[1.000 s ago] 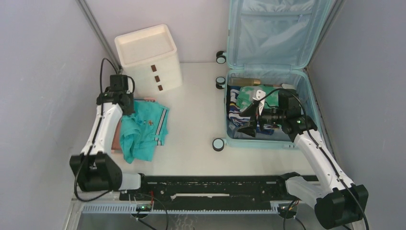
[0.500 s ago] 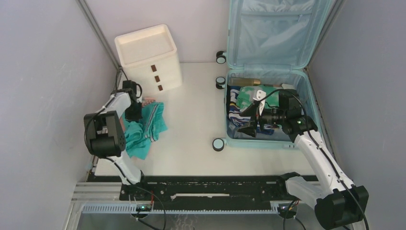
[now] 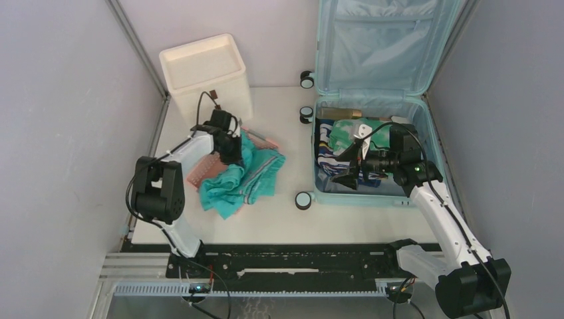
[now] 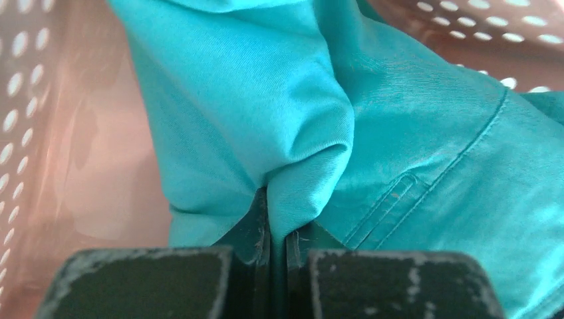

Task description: Open, take out, and arrange the luggage

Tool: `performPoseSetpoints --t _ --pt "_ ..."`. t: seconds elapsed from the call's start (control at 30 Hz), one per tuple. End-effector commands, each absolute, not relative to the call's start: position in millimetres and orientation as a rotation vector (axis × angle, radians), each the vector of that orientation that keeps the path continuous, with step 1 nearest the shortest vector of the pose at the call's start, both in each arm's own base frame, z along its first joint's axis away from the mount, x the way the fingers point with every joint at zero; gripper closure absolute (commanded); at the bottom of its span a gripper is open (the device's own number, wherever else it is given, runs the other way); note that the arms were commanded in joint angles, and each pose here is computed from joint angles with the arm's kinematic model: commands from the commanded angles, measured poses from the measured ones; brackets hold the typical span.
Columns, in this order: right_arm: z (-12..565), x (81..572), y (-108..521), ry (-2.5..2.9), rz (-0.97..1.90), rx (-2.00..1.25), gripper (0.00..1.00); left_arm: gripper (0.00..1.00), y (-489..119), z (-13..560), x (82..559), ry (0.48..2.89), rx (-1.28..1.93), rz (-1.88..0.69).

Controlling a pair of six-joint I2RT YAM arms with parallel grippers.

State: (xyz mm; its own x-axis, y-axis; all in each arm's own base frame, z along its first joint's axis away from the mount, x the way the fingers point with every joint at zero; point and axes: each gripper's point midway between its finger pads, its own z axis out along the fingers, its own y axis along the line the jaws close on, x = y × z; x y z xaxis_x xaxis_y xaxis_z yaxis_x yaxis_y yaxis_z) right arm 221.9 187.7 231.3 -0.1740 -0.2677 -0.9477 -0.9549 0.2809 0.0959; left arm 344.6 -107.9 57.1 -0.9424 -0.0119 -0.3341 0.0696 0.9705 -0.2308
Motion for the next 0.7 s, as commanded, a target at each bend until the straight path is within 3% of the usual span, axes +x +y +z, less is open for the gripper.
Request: performPoseSetpoints --t 0.0,0.23,0.27,0.4,0.53,0.67 --pt "231 224 188 1.62 0.94 -1.151 0.2 0.98 -162 104 368 2.584 -0.018 -0.576" --pt "233 216 200 1.611 0.993 -1.171 0.21 0.91 -103 156 383 2.458 0.221 -0.119" --pt "235 214 204 1.609 1.017 -1.167 0.21 0.88 -93 160 385 2.442 0.242 -0.043" --pt "242 206 223 1.589 1.103 -1.172 0.21 0.56 -51 172 390 2.397 0.283 0.271" --pt "241 198 239 1.597 1.159 -1.203 0.22 0.4 -36 196 395 2.329 0.256 0.377" --pt "242 197 251 1.608 1.166 -1.227 0.23 0.32 -30 236 390 2.225 0.187 0.371"
